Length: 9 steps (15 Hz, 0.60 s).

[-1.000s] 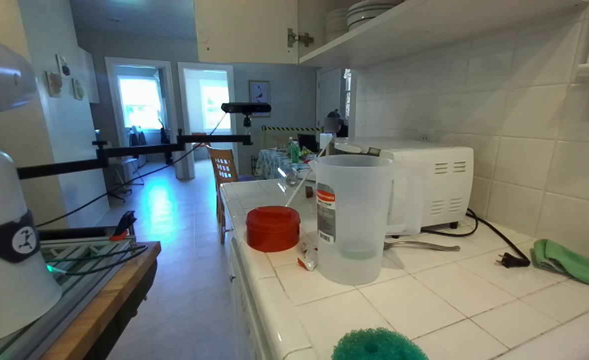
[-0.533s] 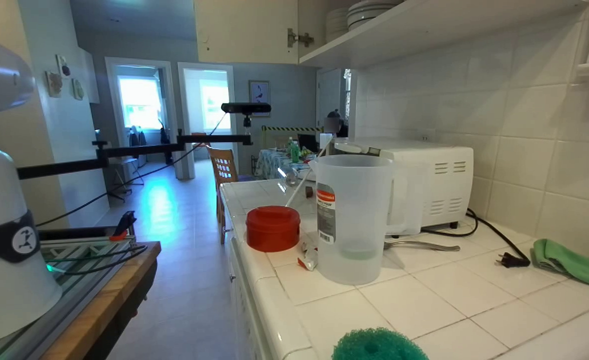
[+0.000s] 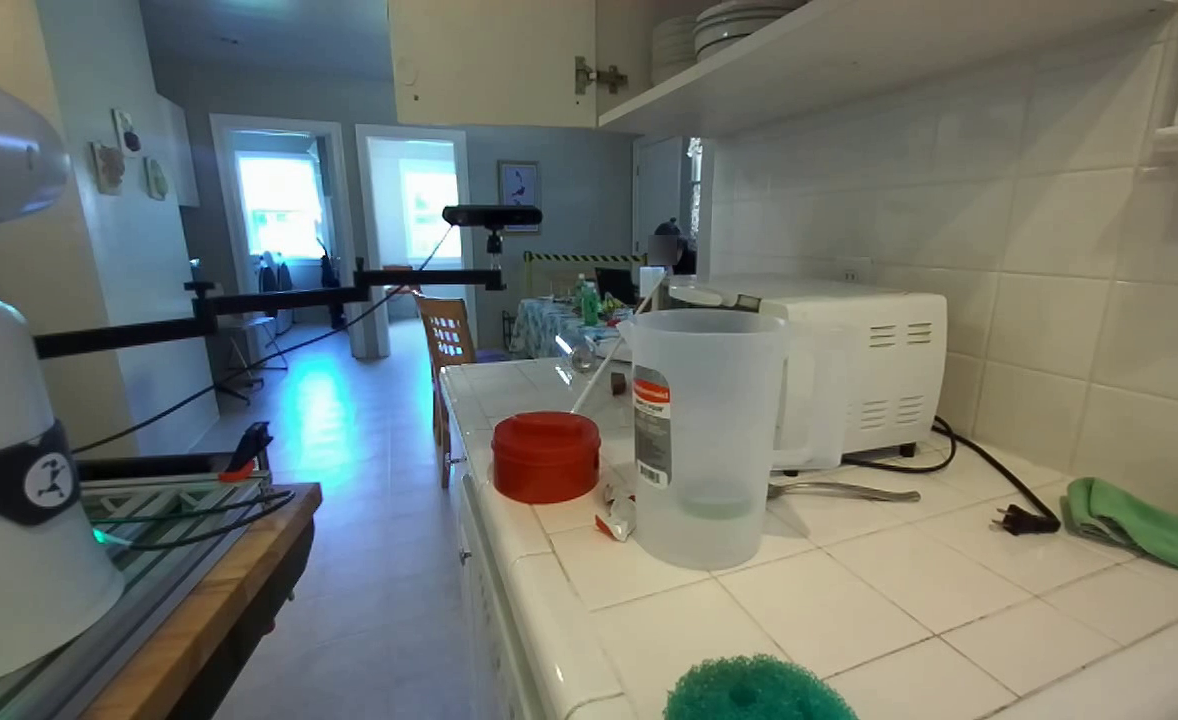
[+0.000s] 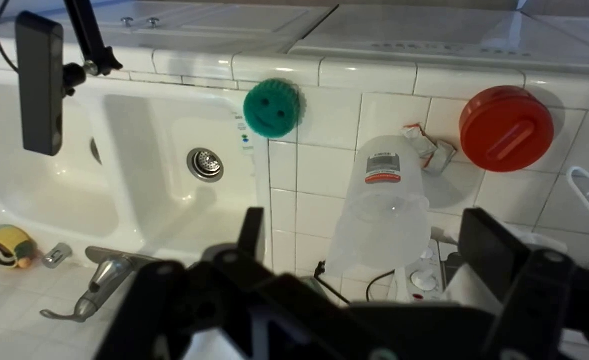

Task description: Open the top right cabinet door

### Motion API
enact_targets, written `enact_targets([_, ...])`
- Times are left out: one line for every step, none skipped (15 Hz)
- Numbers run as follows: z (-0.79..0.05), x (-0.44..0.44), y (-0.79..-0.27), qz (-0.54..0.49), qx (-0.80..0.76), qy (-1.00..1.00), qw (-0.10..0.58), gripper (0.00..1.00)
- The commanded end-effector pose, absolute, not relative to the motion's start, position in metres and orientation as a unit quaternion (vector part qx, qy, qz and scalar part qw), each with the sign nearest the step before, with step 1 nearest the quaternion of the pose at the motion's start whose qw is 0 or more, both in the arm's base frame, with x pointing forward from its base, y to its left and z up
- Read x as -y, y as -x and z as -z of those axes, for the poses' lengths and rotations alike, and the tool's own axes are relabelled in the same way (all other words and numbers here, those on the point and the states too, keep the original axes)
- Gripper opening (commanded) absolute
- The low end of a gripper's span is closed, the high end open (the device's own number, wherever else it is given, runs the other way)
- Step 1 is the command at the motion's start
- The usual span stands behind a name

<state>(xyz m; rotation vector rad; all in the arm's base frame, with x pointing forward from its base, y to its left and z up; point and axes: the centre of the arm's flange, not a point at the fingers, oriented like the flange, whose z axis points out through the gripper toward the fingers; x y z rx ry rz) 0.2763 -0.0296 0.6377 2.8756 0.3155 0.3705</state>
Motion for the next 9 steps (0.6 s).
enact_targets([-0.64,0.031,-0.275,-0.131,-0.106,-0.979,0.112,1.0])
enact_targets([-0.64,0.031,-0.274,-0.132,-0.106,-0.979,0.111,1.0])
enact_targets([-0.641,0.031,-0.274,-0.133,-0.106,-0.979,0.111,1.0])
enact_targets([-0.641,0.031,-0.274,-0.133,-0.106,-0.979,0.111,1.0])
enact_targets([-0.641,0.031,-0.274,-0.133,-0.106,-0.979,0.111,1.0])
enact_targets([-0.64,0.028,-0.274,-0.13,-0.109,-0.979,0.113,1.0])
enact_targets([-0.638,0.023,-0.273,-0.123,-0.105,-0.98,0.116,1.0])
enact_targets([-0.635,0.017,-0.271,-0.117,-0.105,-0.98,0.122,1.0])
enact_targets([-0.632,0.012,-0.268,-0.112,-0.103,-0.98,0.126,1.0])
